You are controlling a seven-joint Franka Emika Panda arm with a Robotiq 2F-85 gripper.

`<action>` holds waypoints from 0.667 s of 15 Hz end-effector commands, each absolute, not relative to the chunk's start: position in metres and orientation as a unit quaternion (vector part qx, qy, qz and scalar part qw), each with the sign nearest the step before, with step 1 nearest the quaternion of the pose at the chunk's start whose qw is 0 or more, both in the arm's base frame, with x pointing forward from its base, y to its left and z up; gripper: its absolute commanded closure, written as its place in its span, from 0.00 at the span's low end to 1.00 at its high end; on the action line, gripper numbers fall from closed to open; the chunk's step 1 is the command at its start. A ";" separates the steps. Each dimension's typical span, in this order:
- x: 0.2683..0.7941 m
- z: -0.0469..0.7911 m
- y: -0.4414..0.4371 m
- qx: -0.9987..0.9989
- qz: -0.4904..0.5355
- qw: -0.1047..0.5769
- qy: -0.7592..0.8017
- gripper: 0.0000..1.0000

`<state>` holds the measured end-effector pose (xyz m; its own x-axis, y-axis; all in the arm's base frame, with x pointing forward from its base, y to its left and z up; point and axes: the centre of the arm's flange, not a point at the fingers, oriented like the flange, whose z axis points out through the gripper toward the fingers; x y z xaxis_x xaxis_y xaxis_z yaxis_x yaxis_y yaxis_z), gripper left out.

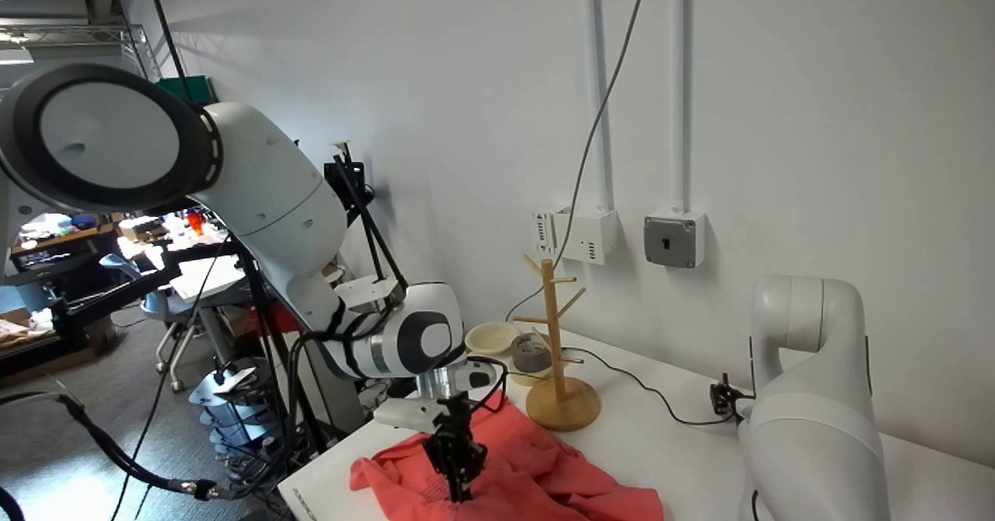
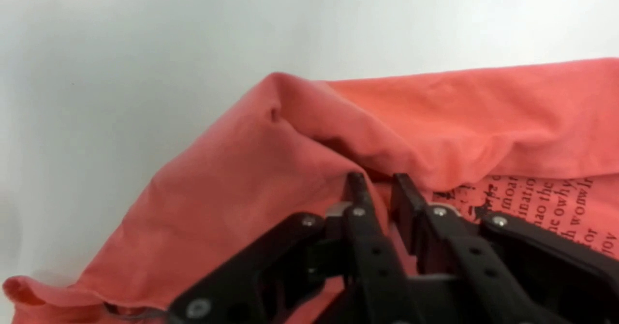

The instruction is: Unfold the orange piece of clothing

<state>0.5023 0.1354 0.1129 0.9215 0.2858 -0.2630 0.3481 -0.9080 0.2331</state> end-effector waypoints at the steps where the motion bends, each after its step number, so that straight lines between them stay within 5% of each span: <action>1: 0.498 0.115 0.131 0.969 -0.117 0.148 0.158 1.00; 10: 0.463 0.132 0.090 0.953 -0.174 0.206 0.136 1.00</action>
